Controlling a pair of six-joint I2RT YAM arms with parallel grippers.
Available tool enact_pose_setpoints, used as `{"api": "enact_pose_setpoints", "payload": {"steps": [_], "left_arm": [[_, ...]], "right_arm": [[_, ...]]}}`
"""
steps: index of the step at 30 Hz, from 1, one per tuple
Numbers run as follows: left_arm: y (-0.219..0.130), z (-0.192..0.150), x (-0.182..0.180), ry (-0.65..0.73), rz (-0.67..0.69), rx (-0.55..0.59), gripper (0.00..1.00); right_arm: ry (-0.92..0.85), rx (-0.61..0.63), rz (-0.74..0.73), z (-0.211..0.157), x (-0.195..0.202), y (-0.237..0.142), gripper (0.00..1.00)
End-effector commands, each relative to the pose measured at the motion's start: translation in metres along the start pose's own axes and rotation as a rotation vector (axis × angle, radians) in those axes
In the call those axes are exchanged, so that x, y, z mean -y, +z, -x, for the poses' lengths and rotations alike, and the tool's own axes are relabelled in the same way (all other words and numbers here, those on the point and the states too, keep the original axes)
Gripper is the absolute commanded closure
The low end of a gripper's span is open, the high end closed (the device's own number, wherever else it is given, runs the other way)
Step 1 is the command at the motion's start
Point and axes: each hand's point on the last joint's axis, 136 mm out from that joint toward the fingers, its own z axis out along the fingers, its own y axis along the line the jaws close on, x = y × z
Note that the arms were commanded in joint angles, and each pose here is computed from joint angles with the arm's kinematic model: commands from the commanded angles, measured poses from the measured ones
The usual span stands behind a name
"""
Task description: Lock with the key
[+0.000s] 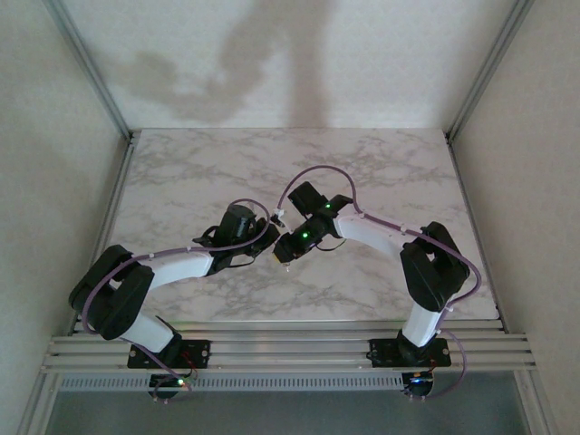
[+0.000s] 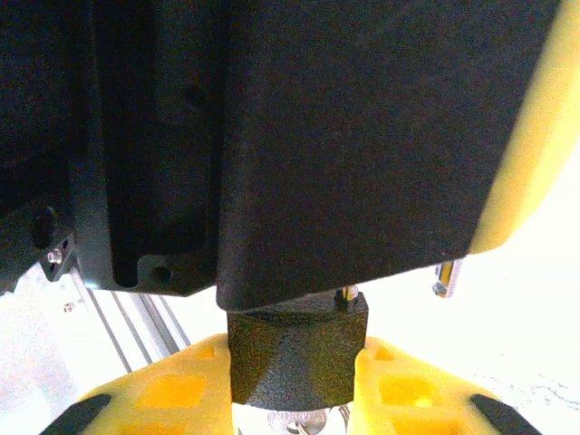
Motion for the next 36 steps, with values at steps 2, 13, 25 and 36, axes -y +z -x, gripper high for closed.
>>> {"api": "enact_pose_setpoints", "payload": {"steps": [2, 13, 25, 36], "left_arm": [[-0.002, -0.010, 0.022, 0.017, -0.065, -0.039, 1.00], [-0.007, -0.014, 0.028, 0.030, -0.088, -0.051, 0.82], [-0.008, -0.014, 0.027, 0.048, -0.073, -0.046, 0.87], [-0.004, -0.006, 0.017, 0.057, -0.017, -0.025, 0.94]], "right_arm": [[-0.045, 0.060, -0.008, 0.011, -0.009, -0.010, 0.80], [-0.048, 0.080, -0.006, 0.015, -0.011, -0.015, 0.81], [-0.050, 0.081, 0.001, 0.013, -0.013, -0.017, 0.81], [-0.058, 0.080, 0.015, 0.010, -0.016, -0.018, 0.81]]}}
